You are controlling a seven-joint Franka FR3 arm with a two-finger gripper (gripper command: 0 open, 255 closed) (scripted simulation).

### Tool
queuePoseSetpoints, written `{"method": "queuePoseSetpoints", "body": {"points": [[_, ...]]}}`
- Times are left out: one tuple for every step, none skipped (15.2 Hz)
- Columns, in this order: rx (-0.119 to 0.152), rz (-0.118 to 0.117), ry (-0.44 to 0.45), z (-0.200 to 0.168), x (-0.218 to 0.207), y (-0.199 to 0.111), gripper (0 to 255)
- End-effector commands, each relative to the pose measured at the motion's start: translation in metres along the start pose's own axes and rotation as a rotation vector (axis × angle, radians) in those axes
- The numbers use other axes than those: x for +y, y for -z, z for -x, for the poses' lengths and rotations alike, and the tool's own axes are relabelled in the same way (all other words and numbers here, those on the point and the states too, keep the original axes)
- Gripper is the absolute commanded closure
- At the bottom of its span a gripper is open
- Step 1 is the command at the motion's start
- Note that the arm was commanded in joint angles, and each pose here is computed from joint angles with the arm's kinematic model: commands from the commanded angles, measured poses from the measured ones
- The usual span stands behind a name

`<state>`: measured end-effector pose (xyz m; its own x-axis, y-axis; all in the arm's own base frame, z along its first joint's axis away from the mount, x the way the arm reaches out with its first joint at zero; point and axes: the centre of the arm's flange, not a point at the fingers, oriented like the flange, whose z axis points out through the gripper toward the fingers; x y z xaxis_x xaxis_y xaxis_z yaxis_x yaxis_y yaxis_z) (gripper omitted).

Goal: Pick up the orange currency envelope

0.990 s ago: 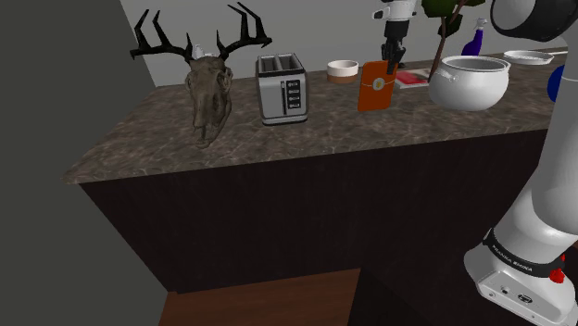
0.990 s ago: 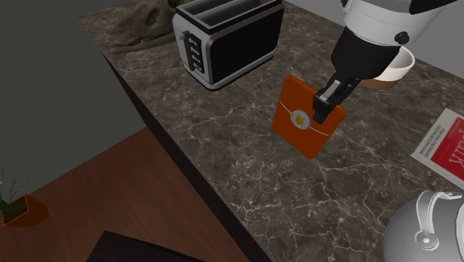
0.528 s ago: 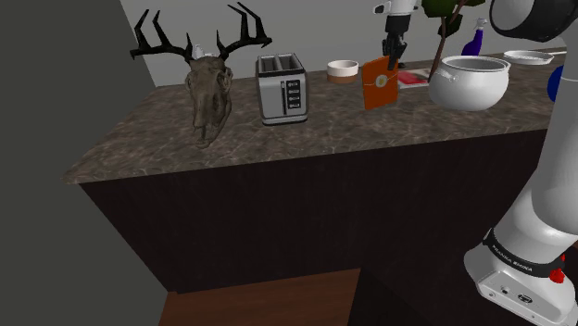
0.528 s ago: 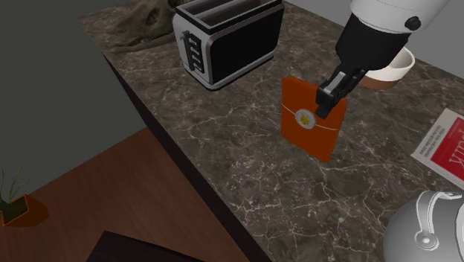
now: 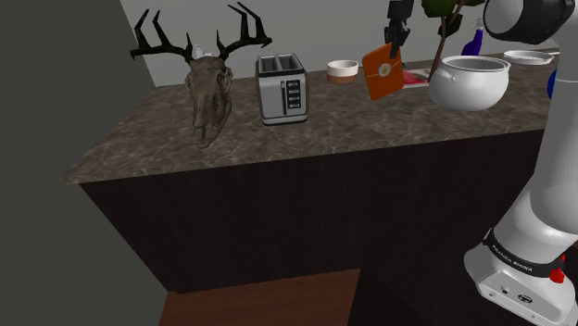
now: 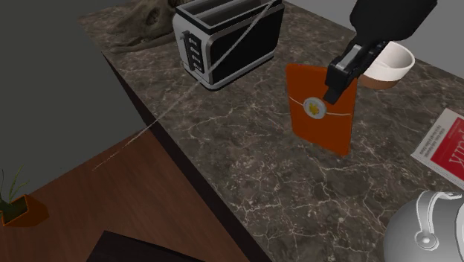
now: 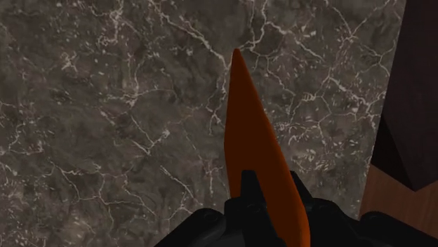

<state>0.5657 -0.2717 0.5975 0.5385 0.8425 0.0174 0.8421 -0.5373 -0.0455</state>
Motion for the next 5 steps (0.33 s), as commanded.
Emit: {"method": "queuePoseSetpoints", "body": {"points": [[0.000, 0.000, 0.000, 0.000, -0.001, 0.011, 255], [0.000, 0.000, 0.000, 0.000, -0.001, 0.016, 255], [0.000, 0.000, 0.000, 0.000, -0.001, 0.021, 255], [0.000, 0.000, 0.000, 0.000, -0.001, 0.022, 255], [0.000, 0.000, 0.000, 0.000, -0.001, 0.022, 255]]}}
